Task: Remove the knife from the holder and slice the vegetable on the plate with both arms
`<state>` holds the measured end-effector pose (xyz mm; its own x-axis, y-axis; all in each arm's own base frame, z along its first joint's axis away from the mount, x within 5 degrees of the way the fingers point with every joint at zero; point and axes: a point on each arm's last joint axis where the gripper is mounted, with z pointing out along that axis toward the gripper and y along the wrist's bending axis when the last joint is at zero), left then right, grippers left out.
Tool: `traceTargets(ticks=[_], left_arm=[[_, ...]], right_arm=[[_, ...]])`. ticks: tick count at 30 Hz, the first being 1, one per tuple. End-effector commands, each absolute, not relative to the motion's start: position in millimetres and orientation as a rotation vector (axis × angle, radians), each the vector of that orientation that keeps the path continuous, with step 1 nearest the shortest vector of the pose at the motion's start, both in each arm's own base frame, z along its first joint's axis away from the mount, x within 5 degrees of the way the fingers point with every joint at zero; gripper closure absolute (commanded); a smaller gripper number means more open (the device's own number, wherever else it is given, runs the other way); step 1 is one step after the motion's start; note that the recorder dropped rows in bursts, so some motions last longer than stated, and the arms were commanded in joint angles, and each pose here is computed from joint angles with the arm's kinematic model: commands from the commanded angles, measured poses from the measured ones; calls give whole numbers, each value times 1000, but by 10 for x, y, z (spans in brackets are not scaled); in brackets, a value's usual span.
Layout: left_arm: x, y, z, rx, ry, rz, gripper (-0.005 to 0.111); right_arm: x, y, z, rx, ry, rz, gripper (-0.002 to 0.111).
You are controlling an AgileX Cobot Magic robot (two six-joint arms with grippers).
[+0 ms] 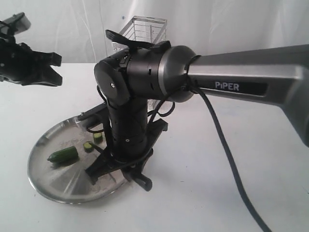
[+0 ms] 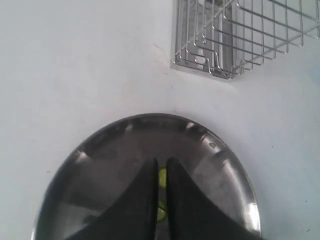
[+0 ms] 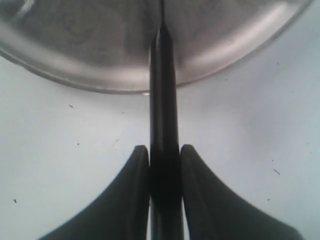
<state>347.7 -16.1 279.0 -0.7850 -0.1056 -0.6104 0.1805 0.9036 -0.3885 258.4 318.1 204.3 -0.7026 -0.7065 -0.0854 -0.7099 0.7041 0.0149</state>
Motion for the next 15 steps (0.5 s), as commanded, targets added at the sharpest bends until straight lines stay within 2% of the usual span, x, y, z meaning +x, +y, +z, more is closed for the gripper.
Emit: traceTargets(ticks=[1, 9, 15], left_arm=[[3365, -131, 2908, 54, 2410, -601, 94], [3091, -116, 2797, 10, 2401, -544, 94], [2753, -140, 2835, 23, 2319, -517, 94]], right_arm=[[2619, 3232, 2080, -1129, 2760, 140, 108], [2774, 3354, 2065, -1055, 2598, 250, 108], [2842, 3411, 1784, -1086, 2603, 232, 108]])
